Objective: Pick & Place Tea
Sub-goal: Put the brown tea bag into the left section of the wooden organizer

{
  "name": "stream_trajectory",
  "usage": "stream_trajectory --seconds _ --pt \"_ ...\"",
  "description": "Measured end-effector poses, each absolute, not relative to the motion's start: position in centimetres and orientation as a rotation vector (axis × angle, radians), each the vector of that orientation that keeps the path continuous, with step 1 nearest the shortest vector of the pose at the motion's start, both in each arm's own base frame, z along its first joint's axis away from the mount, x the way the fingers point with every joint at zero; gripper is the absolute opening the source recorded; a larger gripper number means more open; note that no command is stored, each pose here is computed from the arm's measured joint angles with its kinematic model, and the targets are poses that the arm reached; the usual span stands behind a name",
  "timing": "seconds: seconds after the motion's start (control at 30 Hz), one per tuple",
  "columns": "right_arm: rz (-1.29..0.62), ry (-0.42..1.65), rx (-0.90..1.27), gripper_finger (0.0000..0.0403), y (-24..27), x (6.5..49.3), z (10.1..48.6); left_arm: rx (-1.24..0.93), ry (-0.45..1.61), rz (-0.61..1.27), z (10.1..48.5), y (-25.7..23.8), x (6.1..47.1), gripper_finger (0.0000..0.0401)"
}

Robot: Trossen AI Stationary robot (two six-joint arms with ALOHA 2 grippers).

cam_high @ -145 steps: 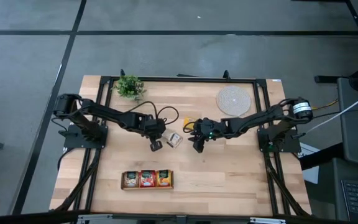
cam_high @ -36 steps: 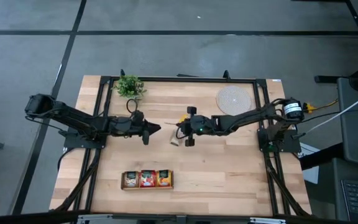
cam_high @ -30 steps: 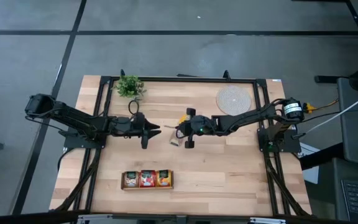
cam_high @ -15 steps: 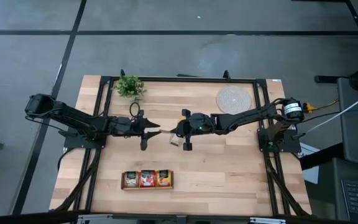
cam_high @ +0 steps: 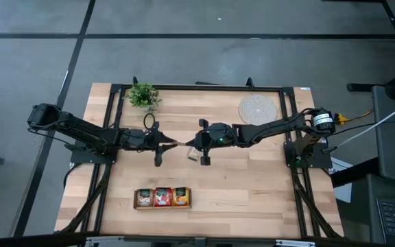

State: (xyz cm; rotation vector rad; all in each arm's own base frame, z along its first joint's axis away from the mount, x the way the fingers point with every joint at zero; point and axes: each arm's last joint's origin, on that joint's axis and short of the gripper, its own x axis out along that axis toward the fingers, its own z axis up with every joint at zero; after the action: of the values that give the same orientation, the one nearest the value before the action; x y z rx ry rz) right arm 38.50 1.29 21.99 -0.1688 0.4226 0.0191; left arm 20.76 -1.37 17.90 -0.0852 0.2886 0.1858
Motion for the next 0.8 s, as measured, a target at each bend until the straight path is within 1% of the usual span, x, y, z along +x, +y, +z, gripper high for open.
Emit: stream_trajectory --seconds 0.1,0.13,0.23,0.33,0.4,0.57,0.7,0.8 --pt "0.014 0.420 -0.150 0.0006 1.3 38.5 22.0 -0.083 0.300 0.184 17.8 -1.4 20.7 0.0023" --pt "0.013 0.420 -0.147 0.0006 1.3 38.5 22.0 -0.083 0.301 0.184 17.8 -1.4 20.7 0.0015" --pt "-0.016 0.420 -0.096 0.0007 1.2 38.5 22.0 -0.060 0.304 0.181 17.8 -1.4 20.7 0.0014" --pt "-0.109 0.426 -0.022 0.0020 1.0 38.5 22.0 -0.010 0.309 0.179 17.8 -1.4 20.7 0.0011" --pt "-0.132 0.447 0.010 0.0038 1.0 38.4 21.8 0.028 0.322 0.177 17.7 -1.4 20.7 0.0009" --pt "-0.171 0.540 0.095 0.0097 0.7 37.9 20.9 0.147 0.364 0.197 17.4 -1.7 20.5 0.0009" --pt "-0.197 0.566 0.187 0.0143 0.2 37.8 20.6 0.354 0.401 0.248 17.3 -2.6 20.2 0.0008" --pt "-0.144 0.550 0.285 0.0171 -0.1 37.9 20.8 0.539 0.427 0.301 17.3 -3.5 19.9 0.0009"
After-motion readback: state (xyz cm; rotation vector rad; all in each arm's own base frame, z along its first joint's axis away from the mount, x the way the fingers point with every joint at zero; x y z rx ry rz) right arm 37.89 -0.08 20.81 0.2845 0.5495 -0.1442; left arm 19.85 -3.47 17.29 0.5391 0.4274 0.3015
